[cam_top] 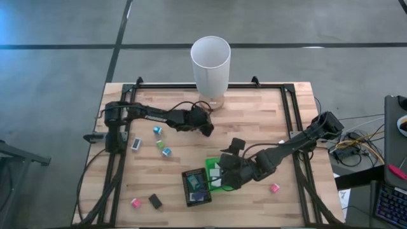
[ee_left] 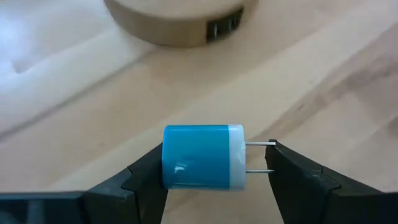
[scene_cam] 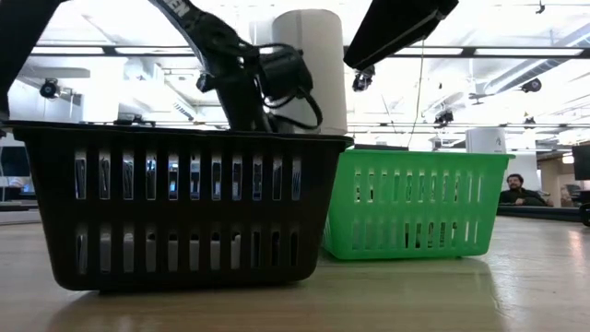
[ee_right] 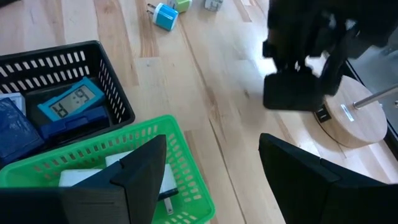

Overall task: Pick & Place Office items
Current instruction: Put the right blue charger adapter into the green bin

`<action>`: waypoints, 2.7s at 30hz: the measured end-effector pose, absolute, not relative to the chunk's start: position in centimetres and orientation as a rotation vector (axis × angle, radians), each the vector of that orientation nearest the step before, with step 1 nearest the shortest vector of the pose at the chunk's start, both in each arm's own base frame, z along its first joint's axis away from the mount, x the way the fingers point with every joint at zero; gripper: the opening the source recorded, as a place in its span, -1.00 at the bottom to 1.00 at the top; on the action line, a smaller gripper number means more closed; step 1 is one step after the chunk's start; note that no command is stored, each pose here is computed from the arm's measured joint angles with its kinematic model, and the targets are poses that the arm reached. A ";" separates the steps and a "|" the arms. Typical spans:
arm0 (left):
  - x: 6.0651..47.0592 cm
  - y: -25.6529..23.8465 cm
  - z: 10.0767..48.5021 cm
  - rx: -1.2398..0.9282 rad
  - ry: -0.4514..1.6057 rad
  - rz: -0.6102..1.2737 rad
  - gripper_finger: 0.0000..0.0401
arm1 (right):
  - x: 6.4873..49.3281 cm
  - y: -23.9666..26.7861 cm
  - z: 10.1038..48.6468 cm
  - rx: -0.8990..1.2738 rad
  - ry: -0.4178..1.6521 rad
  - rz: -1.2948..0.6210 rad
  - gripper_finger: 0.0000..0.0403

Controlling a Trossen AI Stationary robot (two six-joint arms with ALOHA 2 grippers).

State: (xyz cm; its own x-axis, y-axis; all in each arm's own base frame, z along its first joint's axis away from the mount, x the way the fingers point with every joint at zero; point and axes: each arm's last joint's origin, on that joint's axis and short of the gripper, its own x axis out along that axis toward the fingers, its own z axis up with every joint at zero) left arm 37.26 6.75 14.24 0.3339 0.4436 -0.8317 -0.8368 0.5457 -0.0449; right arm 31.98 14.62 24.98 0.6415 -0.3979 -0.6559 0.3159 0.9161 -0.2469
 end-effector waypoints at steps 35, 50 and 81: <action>33.5 -11.5 25.3 -0.561 0.646 0.354 0.16 | 30.7 15.8 25.5 -0.344 0.793 -0.335 0.24; 34.6 -12.6 31.0 -0.605 0.614 0.071 0.16 | 29.7 19.7 24.1 -0.795 0.541 -0.260 0.24; 34.4 -14.2 32.0 -0.624 0.579 -0.031 0.16 | 29.5 19.9 25.9 -0.679 0.191 -0.118 0.24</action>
